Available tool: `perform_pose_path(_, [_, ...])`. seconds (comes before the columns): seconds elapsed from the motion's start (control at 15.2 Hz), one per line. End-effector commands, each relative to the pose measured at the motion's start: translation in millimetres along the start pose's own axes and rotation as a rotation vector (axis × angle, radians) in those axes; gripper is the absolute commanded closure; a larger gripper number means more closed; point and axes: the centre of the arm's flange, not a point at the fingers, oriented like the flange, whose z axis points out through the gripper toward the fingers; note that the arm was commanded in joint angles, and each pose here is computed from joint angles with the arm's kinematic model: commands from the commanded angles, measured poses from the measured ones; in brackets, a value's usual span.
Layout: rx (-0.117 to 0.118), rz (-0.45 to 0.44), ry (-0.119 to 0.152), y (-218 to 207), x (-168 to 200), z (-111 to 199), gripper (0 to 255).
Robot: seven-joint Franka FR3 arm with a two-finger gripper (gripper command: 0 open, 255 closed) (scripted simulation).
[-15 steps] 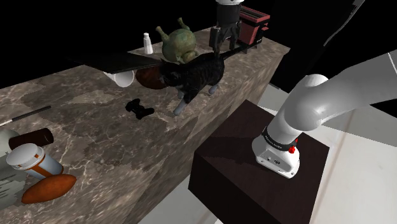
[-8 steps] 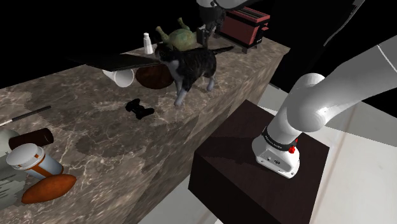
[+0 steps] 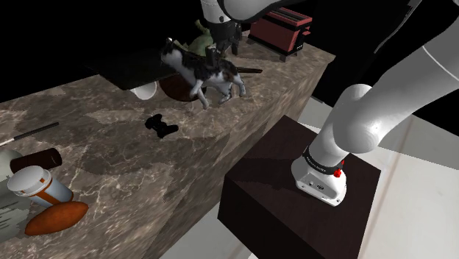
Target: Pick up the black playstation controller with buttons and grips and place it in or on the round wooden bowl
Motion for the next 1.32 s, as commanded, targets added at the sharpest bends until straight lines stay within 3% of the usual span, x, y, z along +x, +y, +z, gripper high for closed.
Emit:
perform_pose_path(0.0, [0.012, -0.003, -0.003, -25, 4, 7, 0])
perform_pose_path(1.25, [0.115, -0.041, -0.028, -253, 65, 25, 0])
